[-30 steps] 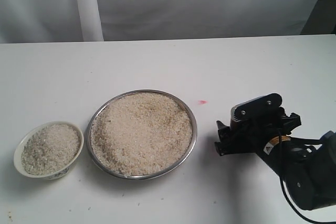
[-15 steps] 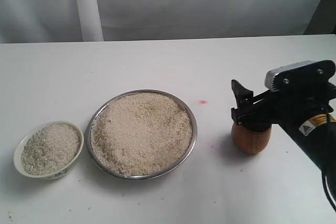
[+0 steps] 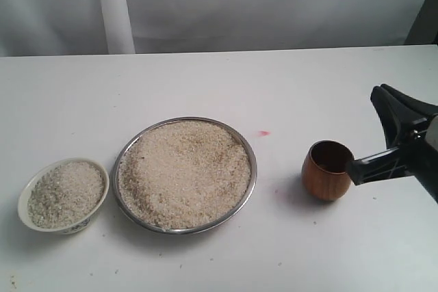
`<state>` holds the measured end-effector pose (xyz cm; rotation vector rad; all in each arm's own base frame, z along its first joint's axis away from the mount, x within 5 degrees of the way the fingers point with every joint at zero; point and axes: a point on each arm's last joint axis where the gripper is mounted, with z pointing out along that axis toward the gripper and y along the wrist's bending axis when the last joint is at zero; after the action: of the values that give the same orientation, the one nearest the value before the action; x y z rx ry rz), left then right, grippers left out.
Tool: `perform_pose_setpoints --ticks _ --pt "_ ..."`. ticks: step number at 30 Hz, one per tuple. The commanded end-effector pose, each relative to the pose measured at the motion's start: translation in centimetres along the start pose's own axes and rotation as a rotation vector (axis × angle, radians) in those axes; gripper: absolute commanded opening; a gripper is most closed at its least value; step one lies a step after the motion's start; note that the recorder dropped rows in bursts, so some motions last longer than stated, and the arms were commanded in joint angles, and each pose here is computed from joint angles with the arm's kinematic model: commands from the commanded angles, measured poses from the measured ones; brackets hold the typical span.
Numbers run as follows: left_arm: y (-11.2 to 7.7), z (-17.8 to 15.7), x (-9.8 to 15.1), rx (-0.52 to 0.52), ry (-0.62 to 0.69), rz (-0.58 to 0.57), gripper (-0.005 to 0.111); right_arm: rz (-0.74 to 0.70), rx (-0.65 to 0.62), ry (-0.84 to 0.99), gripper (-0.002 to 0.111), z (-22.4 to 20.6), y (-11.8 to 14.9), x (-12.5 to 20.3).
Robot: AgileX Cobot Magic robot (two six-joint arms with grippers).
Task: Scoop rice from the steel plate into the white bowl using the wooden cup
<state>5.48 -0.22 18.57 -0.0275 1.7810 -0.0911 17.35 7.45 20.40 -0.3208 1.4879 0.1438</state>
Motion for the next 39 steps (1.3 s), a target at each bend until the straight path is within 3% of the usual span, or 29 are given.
perform_pose_setpoints --ticks 1,15,22,29,39 --pt "0.0 0.0 -0.2 0.007 -0.011 -0.010 0.000 0.011 0.005 -0.030 0.000 -0.2 -0.1 -0.3" --pt "0.0 0.0 -0.2 0.007 -0.011 -0.009 0.000 0.008 -0.010 -0.019 0.000 -0.2 0.0 -0.2" --pt "0.0 0.0 -0.2 0.007 -0.011 -0.009 0.000 -0.005 -0.107 0.236 0.000 -2.4 0.2 0.0" --pt "0.0 0.0 -0.2 0.007 -0.011 -0.007 0.000 -0.110 -0.048 0.032 0.000 -5.6 -1.5 -3.8" --pt "0.0 0.0 -0.2 0.007 -0.011 -0.010 0.000 -0.271 0.072 0.047 0.000 -9.3 -3.3 -4.5"
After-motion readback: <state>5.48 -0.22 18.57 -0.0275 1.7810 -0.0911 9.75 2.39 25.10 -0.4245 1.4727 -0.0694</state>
